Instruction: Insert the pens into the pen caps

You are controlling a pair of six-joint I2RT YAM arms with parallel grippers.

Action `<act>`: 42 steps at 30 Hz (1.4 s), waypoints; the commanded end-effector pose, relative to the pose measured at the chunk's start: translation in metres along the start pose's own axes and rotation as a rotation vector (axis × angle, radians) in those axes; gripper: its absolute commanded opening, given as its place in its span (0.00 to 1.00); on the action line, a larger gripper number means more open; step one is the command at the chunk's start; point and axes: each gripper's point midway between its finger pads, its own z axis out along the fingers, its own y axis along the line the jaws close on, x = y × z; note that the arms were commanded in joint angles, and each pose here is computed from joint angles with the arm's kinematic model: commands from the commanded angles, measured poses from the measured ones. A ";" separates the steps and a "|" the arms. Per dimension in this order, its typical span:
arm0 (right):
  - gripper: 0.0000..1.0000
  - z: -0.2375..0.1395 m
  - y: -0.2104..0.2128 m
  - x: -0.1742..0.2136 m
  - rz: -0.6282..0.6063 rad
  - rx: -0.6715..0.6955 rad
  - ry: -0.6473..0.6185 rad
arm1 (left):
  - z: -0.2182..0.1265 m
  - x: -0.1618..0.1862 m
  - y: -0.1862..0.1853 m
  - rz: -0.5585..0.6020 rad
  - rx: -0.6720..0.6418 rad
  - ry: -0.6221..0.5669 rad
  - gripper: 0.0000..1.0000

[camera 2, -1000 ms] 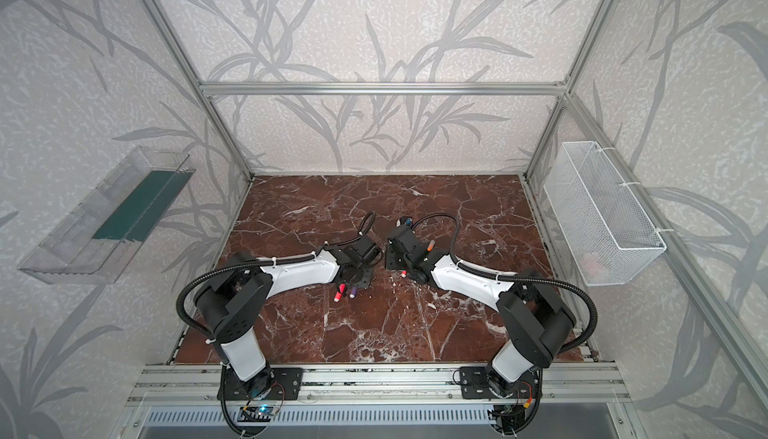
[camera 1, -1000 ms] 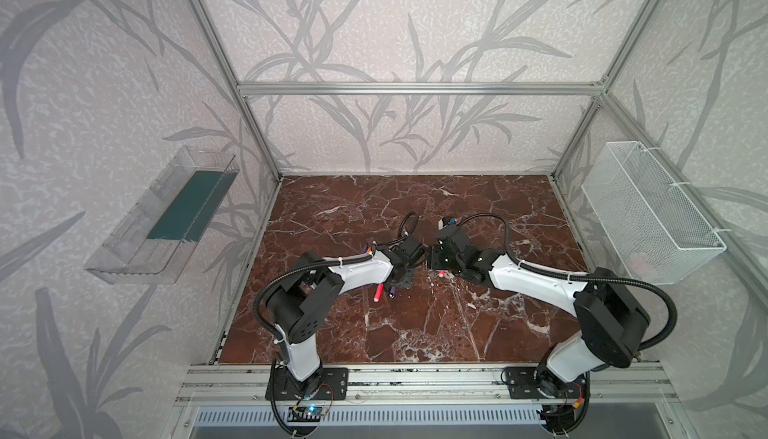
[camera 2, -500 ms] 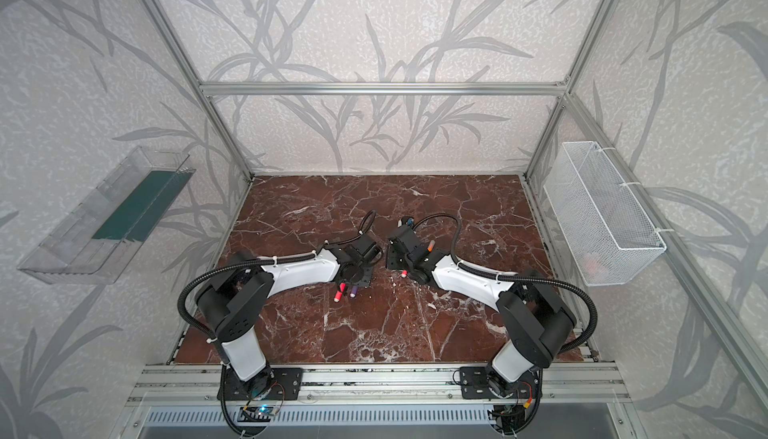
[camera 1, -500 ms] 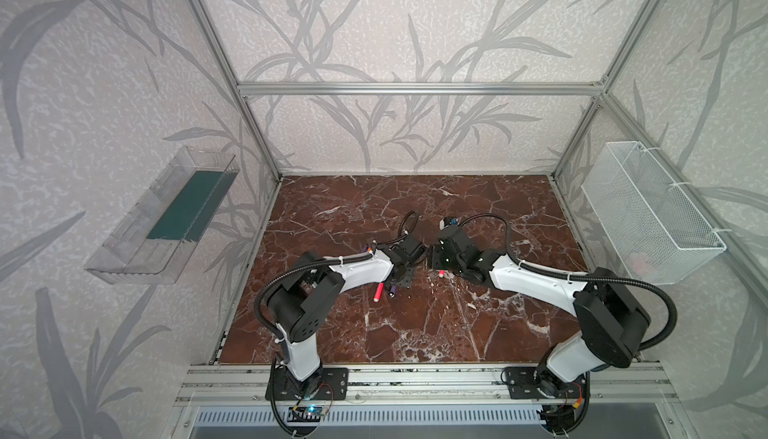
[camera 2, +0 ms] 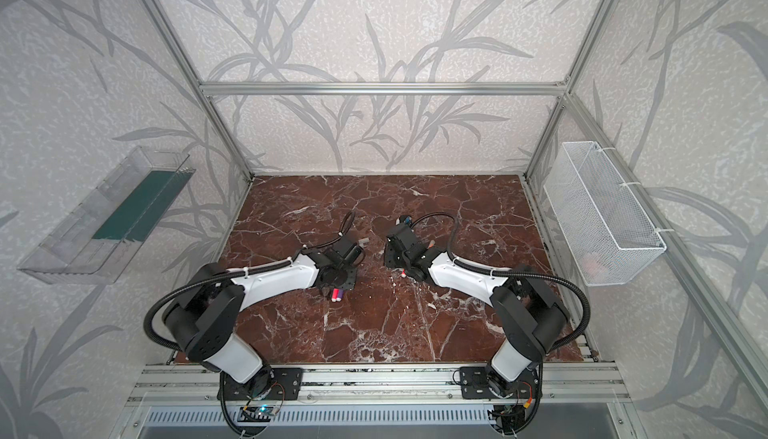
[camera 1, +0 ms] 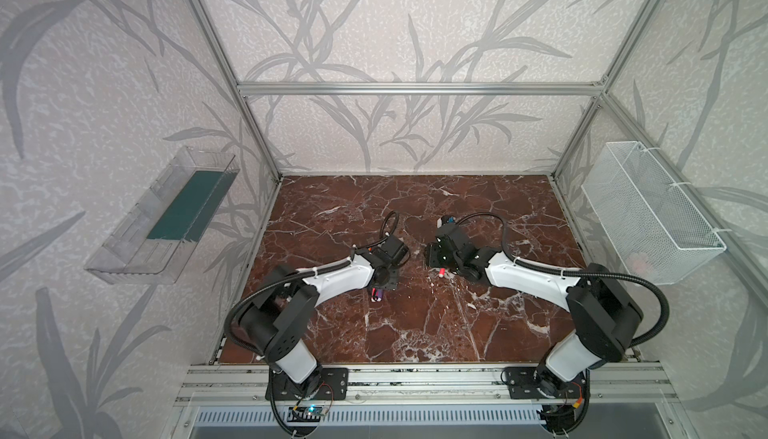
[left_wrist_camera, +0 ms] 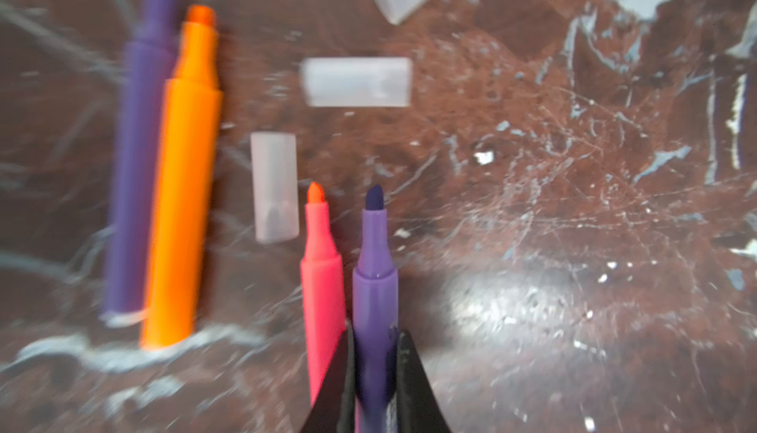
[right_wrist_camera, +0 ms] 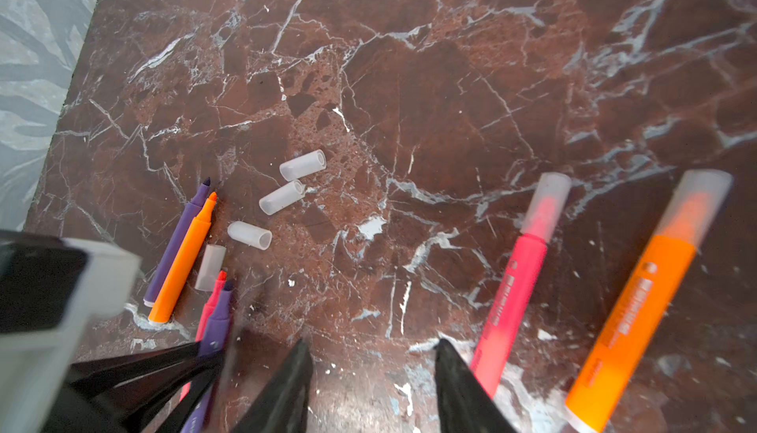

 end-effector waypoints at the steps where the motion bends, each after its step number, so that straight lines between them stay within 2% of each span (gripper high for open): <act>1: 0.48 0.015 0.016 -0.003 -0.029 -0.033 0.045 | -0.033 -0.011 0.017 -0.067 -0.012 -0.088 0.00; 7: 0.49 0.038 0.048 0.003 -0.064 -0.093 0.113 | -0.078 -0.021 0.042 -0.179 0.035 -0.264 0.00; 9: 0.50 0.044 0.062 0.008 -0.094 -0.102 0.133 | -0.091 -0.019 0.058 -0.223 0.011 -0.308 0.00; 16: 0.51 0.062 0.102 0.035 -0.196 -0.124 0.196 | -0.111 -0.004 0.111 -0.389 -0.080 -0.387 0.00; 19: 0.51 0.072 0.114 0.044 -0.231 -0.108 0.222 | -0.112 0.004 0.123 -0.435 -0.083 -0.395 0.00; 30: 0.51 0.107 0.130 0.062 -0.316 -0.027 0.281 | -0.108 0.013 0.127 -0.458 -0.057 -0.381 0.00; 42: 0.51 0.130 0.135 0.064 -0.348 -0.002 0.300 | -0.107 0.012 0.124 -0.454 -0.039 -0.379 0.00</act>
